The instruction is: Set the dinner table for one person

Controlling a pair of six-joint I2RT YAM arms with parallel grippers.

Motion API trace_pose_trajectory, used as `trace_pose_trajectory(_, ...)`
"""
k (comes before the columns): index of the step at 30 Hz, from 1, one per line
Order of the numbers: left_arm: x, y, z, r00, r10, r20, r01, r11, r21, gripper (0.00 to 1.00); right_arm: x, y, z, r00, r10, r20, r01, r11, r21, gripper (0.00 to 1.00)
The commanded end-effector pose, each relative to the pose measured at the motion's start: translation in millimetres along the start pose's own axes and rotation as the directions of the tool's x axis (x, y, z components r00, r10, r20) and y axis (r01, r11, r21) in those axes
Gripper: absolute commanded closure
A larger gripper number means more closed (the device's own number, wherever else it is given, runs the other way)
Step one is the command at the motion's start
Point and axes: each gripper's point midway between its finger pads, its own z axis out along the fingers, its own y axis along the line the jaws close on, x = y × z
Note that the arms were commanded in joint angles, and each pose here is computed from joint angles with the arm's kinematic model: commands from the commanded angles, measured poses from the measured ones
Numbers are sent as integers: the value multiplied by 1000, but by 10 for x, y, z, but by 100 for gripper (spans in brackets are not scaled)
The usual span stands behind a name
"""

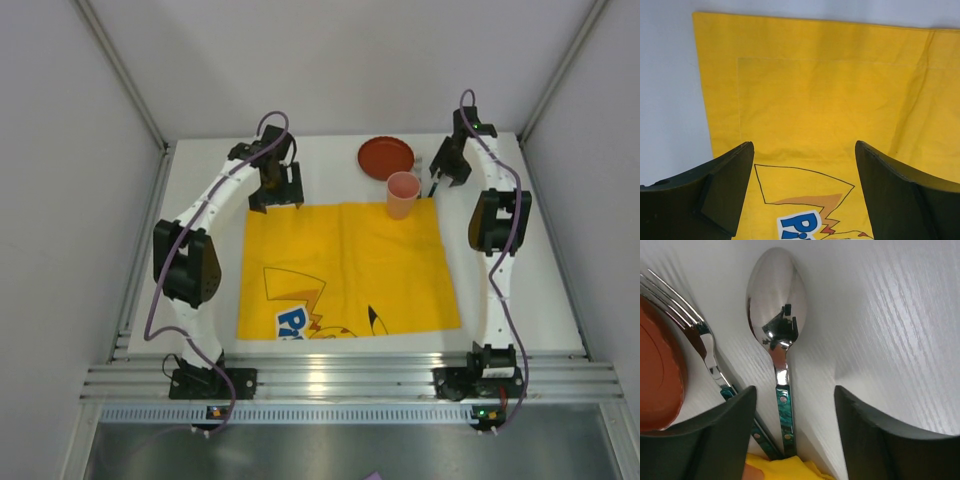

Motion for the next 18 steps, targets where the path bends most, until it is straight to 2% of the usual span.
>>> trace_pose_trajectory(1,-112,38,-65,1000,-20,8,21,1000,-12,13,-118,139,56,999,7,48,-6,1000,-30,45)
trace_pose_trajectory(3,-151,64,-64,1000,-28,12,28,1000,-14,13,-88,126,109,999,-11,43,12,1000,-15,52)
trace_pose_trajectory(9,-204,209,-43,998,-62,23,63,997,-37,13,104,200,134,990,-137,10,137,990,34,55)
trace_pose_trajectory(12,-200,282,-55,996,-83,30,84,996,-44,13,272,218,151,981,-192,-27,193,979,68,64)
trace_pose_trajectory(13,-200,305,-48,996,-88,31,89,995,-47,13,296,201,164,979,-201,-34,204,976,79,70)
trace_pose_trajectory(17,-193,358,-59,994,-105,35,107,993,-50,13,495,-16,305,968,-219,-122,234,963,133,77)
trace_pose_trajectory(18,-194,368,-61,993,-108,36,110,993,-52,13,531,-90,325,966,-212,-145,232,962,142,83)
